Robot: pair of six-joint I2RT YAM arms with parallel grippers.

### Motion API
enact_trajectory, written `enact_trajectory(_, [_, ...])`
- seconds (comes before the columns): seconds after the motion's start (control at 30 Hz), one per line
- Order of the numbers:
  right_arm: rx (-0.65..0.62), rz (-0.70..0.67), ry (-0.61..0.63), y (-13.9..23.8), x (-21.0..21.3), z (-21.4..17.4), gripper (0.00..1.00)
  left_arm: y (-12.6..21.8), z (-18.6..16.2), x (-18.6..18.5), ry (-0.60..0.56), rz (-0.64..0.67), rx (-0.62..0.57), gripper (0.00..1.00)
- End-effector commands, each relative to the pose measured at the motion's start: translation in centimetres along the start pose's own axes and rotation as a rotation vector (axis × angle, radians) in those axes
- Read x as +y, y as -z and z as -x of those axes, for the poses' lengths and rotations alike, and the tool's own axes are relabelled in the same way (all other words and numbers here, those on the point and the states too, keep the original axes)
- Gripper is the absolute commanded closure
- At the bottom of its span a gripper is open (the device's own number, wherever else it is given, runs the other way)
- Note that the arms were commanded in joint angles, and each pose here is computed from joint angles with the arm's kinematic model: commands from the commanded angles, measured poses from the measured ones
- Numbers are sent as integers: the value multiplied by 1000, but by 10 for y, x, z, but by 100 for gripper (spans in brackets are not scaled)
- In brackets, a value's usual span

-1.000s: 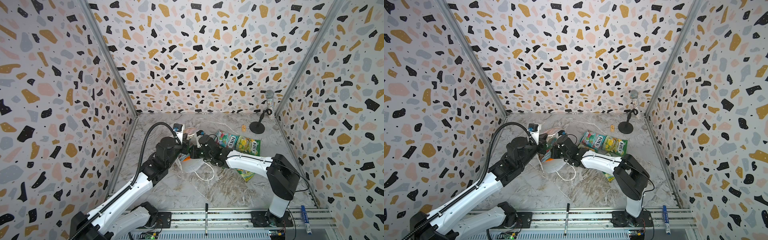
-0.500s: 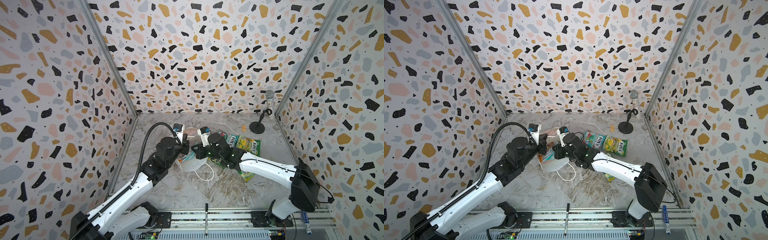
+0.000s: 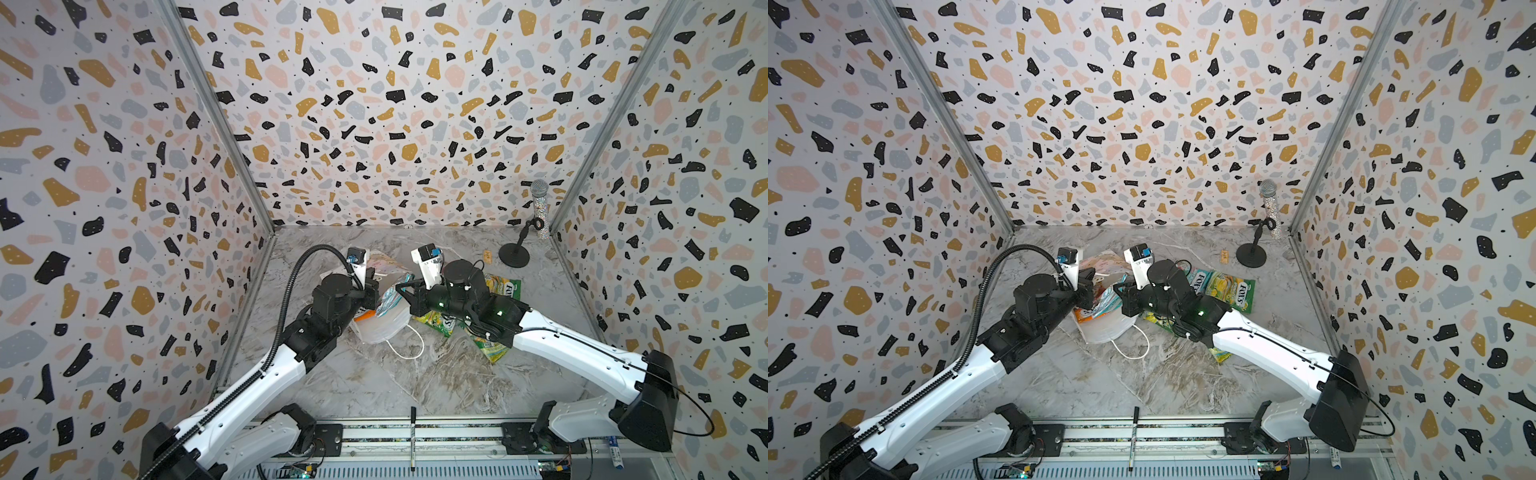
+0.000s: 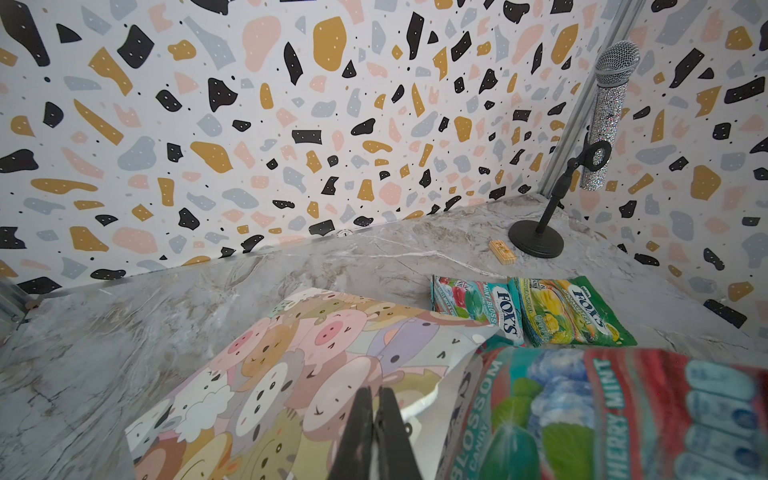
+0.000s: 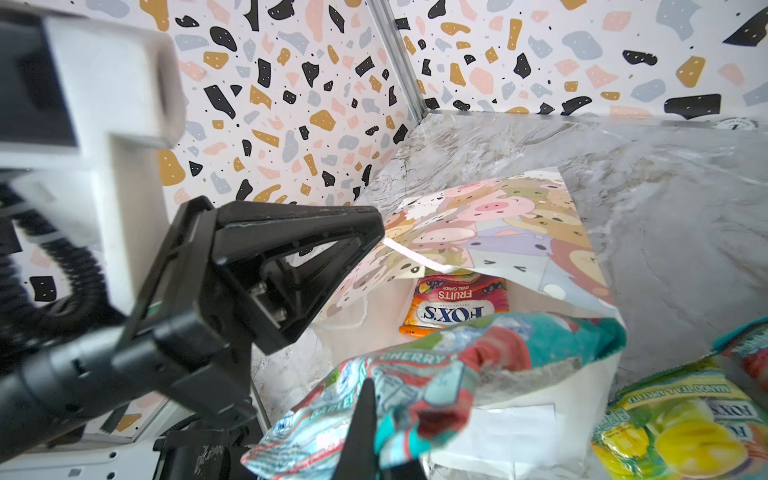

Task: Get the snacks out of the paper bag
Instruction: 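Pull the teal packet out of the bag and carry it nearer the robot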

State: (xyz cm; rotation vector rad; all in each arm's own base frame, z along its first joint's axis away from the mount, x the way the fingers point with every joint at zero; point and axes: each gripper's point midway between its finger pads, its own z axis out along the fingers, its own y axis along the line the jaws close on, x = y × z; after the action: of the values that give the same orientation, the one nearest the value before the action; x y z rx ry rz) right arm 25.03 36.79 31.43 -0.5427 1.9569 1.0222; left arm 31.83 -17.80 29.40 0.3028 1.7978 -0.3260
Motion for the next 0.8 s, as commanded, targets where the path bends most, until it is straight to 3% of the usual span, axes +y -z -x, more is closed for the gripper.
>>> enact_trajectory(0.0, [-94, 42, 54, 31, 19, 34, 100, 0, 6, 2, 0, 15, -25, 100])
enact_trajectory(0.3, [-107, -76, 27, 66, -13, 38, 100, 1, 9, 1, -1, 9, -30, 100])
enact_trajectory(0.6, [-77, -202, -42, 112, -68, 11, 100, 1, 9, 0, 0, 4, -30, 100])
enact_trajectory(0.77, [-21, -185, -89, 124, -83, -15, 100, 1, 9, 0, -1, 0, -30, 100])
